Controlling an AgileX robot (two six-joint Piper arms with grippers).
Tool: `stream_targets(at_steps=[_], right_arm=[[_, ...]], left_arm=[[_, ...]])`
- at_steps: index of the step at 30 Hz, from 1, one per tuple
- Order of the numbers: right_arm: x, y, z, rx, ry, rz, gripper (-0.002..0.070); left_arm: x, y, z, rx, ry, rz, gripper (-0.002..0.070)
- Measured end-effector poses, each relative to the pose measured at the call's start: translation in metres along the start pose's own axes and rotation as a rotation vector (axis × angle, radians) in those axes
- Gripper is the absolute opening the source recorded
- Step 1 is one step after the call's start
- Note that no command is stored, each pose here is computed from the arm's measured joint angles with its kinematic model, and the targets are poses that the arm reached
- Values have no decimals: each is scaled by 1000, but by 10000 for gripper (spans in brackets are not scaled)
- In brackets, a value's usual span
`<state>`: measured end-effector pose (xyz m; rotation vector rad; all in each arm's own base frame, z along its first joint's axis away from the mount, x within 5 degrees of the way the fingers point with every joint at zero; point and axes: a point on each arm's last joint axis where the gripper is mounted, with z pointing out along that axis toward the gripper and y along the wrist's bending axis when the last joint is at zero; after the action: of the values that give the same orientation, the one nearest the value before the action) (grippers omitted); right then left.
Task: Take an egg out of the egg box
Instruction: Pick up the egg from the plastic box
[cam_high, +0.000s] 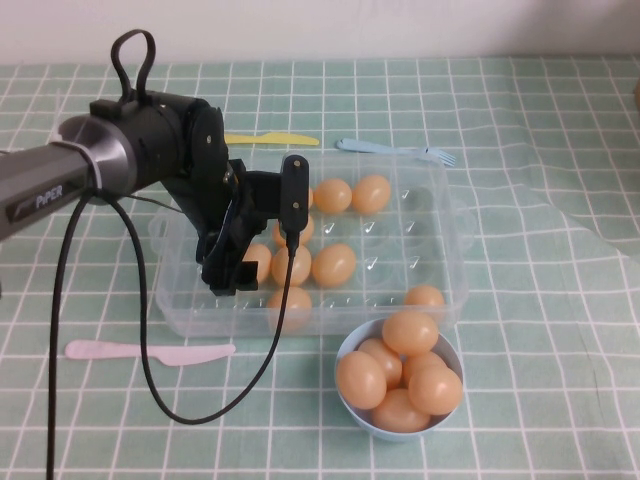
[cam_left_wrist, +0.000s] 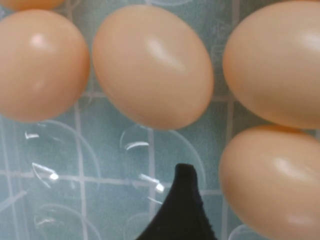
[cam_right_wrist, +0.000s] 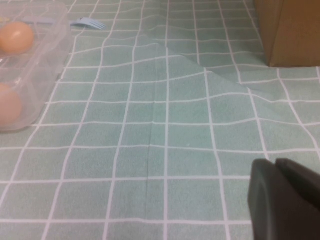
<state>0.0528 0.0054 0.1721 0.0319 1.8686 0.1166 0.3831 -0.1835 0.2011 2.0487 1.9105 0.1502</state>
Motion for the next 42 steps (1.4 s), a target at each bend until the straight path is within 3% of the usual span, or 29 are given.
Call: stream_targets(at_steps=[8, 31, 42], right_arm=[[0, 0, 0, 0, 0, 0, -17], [0, 0, 0, 0, 0, 0, -17], [0, 0, 0, 0, 0, 0, -17]], left_arm=[[0, 0, 6, 5, 2, 0, 545], [0, -1, 6, 9, 4, 0, 414], [-1, 0, -13, -9, -11, -5, 412]])
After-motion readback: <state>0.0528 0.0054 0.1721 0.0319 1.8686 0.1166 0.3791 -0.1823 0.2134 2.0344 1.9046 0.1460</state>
